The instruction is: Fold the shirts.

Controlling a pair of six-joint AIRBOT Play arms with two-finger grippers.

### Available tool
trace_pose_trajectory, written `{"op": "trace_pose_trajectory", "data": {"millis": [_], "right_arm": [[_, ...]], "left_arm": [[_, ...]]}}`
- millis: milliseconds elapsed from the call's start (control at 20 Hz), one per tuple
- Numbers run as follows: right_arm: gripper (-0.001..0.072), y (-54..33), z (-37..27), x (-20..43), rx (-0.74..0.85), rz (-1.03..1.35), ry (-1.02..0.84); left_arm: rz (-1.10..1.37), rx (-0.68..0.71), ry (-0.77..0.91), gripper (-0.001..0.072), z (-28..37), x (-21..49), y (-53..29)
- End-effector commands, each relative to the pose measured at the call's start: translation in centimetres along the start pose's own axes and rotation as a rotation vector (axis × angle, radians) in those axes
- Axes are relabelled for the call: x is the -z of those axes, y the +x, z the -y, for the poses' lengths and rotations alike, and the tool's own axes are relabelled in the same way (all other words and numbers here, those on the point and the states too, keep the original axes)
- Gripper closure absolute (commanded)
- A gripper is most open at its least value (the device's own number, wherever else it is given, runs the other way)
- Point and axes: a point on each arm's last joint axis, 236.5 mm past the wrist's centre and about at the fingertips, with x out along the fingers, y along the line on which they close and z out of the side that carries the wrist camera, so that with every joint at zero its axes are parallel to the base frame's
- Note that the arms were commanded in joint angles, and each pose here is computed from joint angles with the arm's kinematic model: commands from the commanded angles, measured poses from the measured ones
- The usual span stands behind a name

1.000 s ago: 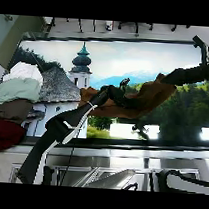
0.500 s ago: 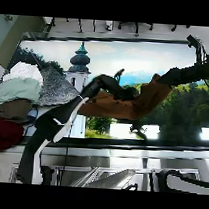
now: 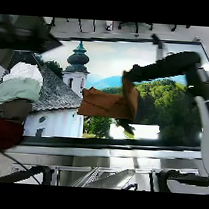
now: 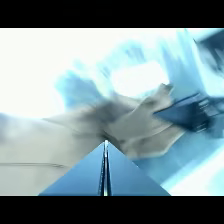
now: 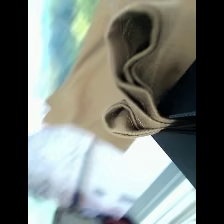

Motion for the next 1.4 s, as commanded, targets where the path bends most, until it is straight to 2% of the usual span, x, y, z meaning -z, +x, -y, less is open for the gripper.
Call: {"op": "trace_pose_trajectory", "data": {"millis": [0, 50, 100, 150, 200, 250, 350, 550, 650, 800, 950, 1150, 1350], "right_arm": [[0.0689, 12.5, -7.5, 0.6, -0.066, 0.146, -0.017], [0.0681, 16.7, -8.7, 2.1, -0.068, 0.173, -0.034], [0.0477, 21.1, -9.2, 4.5, -0.06, 0.187, -0.045], [0.0126, 24.4, -9.1, 6.9, -0.046, 0.184, -0.053], [0.0038, 26.8, -8.6, 9.5, -0.033, 0.141, -0.045], [0.0039, 27.5, -7.9, 11.2, -0.024, 0.078, -0.044], [0.0039, 25.6, -5.7, 10.6, 0.016, 0.006, -0.082], [0.0039, 13.2, 1.0, 2.7, 0.118, -0.004, -0.049], [0.0038, 5.1, 6.3, 0.1, 0.215, 0.002, 0.012], [0.0013, -2.0, 14.5, 2.2, 0.294, -0.104, 0.209], [0.0011, -1.5, 19.0, 6.3, 0.277, -0.209, 0.33], [0.0011, 4.2, 19.2, 8.9, 0.106, -0.29, 0.405], [0.0011, 8.1, 20.4, 11.6, 0.063, -0.362, 0.453]], "left_arm": [[0.156, -0.191, 0.036, 0.0693, -1.8, 0.2, -10.9], [0.177, -0.214, 0.039, 0.0693, -1.8, 0.3, -12.3], [0.194, -0.229, 0.041, 0.0693, -1.8, 0.5, -13.2], [0.206, -0.24, 0.041, 0.0693, -1.8, 0.5, -13.8], [0.209, -0.247, 0.042, 0.0693, -1.7, 0.7, -14.2], [0.203, -0.247, 0.044, 0.0693, -1.6, 0.9, -14.3], [0.189, -0.241, 0.046, 0.0693, -1.5, 1.2, -14.1], [0.188, -0.216, 0.067, 0.0693, -0.5, 1.2, -13.6], [0.18, -0.209, 0.068, 0.0693, -0.4, 1.2, -13.3], [0.157, -0.21, 0.057, 0.0693, -1.0, 1.3, -12.7], [0.131, -0.205, 0.043, 0.0693, -1.5, 1.4, -12.0], [0.126, -0.205, 0.038, 0.0693, -1.7, 1.4, -11.9], [0.096, -0.206, 0.03, 0.0693, -1.8, 2.1, -11.8]]}}
